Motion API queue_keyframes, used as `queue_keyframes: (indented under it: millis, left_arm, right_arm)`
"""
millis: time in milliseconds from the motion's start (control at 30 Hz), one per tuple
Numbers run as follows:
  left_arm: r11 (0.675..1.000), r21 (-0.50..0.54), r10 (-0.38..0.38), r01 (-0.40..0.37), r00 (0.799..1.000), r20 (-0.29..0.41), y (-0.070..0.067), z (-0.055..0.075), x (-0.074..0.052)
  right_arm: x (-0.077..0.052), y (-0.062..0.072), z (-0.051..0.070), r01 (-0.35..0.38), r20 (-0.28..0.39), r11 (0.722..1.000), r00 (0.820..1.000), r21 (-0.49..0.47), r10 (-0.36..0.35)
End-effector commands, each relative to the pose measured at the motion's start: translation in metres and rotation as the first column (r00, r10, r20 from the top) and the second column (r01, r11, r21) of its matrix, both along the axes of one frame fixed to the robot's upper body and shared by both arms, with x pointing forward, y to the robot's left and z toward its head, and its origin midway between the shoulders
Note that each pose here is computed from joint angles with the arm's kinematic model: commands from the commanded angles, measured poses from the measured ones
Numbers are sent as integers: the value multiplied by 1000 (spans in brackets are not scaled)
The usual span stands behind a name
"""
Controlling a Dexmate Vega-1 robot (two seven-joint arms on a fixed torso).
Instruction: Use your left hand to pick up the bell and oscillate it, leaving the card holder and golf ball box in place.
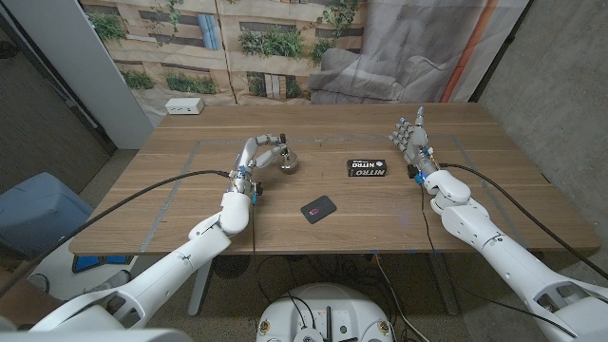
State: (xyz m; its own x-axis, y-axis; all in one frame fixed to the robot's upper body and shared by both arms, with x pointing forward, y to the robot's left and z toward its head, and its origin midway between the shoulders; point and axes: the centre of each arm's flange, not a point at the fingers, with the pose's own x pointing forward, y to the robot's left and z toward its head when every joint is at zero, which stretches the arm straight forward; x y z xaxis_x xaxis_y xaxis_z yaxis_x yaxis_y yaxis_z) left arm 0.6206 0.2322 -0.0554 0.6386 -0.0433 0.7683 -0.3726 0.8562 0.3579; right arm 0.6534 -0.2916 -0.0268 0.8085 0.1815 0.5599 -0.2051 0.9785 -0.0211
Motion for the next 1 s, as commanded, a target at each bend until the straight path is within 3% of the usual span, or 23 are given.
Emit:
queue_keyframes:
  millis: [33,567,1000]
  left_arm:
    - [993,-119,-33,19,993,-116,5,1,-4]
    - [973,-231,-79,27,972,-220,4,2,-11]
    - [954,-299,-146,39,928,-344,-3,1,-16]
  right_arm:
    - [0,0,0,0,0,1000,1000,0,0]
    - [0,0,0,0,0,1000,1000,0,0]
    - [0,0,0,0,0,1000,1000,0,0]
